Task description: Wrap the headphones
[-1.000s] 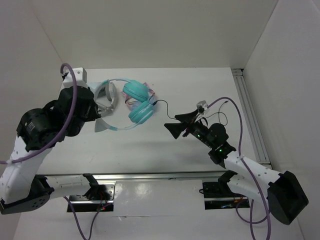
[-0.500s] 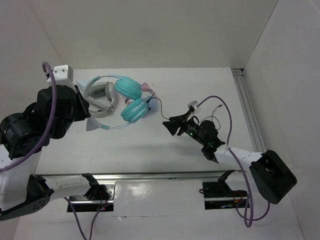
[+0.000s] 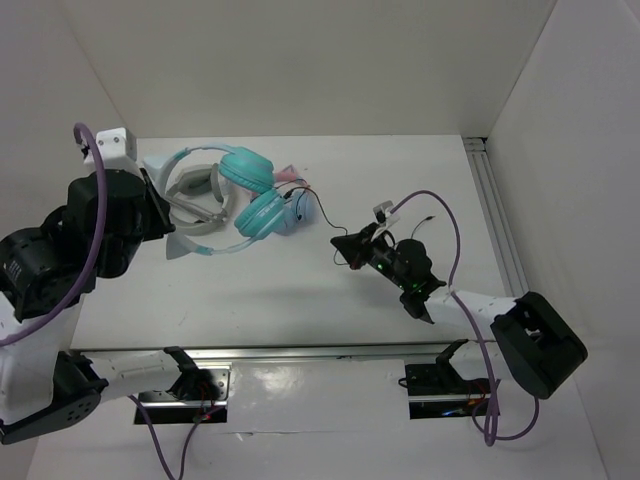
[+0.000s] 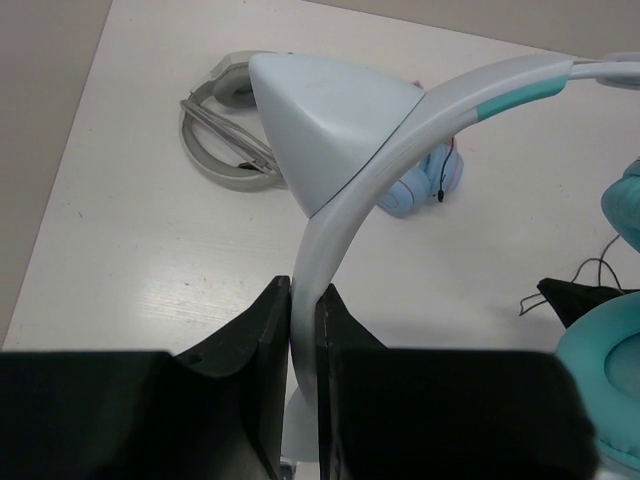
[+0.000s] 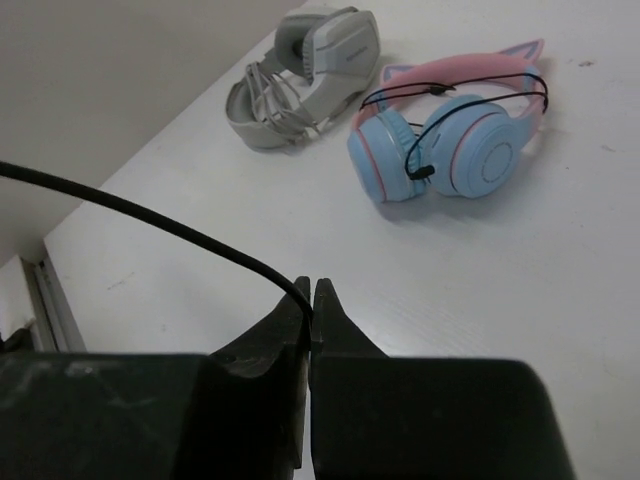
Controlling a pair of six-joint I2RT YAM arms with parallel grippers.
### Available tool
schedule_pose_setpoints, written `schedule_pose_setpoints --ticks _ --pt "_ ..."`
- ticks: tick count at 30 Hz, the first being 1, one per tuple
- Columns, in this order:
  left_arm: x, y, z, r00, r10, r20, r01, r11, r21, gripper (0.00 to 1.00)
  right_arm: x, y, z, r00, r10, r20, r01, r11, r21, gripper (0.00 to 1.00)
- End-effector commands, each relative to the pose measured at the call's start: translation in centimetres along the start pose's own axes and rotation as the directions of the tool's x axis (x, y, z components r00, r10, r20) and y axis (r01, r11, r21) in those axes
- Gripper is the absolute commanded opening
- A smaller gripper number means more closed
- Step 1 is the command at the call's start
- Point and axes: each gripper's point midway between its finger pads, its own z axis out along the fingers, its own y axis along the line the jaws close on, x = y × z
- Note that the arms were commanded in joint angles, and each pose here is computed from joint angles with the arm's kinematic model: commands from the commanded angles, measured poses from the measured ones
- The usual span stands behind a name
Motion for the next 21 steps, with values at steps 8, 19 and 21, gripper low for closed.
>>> schedule_pose_setpoints --ticks 8,19,21 --pt "1.5 1.5 5.9 0.983 0.151 0.106 -0.119 0.959 -0.256 0.0 -7.1 -2.7 -4.4 0.982 -0.18 0.048 0.137 0.874 0.466 0.0" --pt "14.0 -9.3 16.1 0.836 0.535 -0.123 -0.517 0.843 0.148 0.0 -16.0 3.9 -9.2 0.954 -0.284 0.095 0.208 0.859 0.468 0.0" --pt "15.2 -10.6 16.2 0.796 0.595 -0.114 -0.568 0.798 0.201 0.0 -15.4 5.2 -8.5 0.953 -0.298 0.059 0.252 0.884 0.393 0.0"
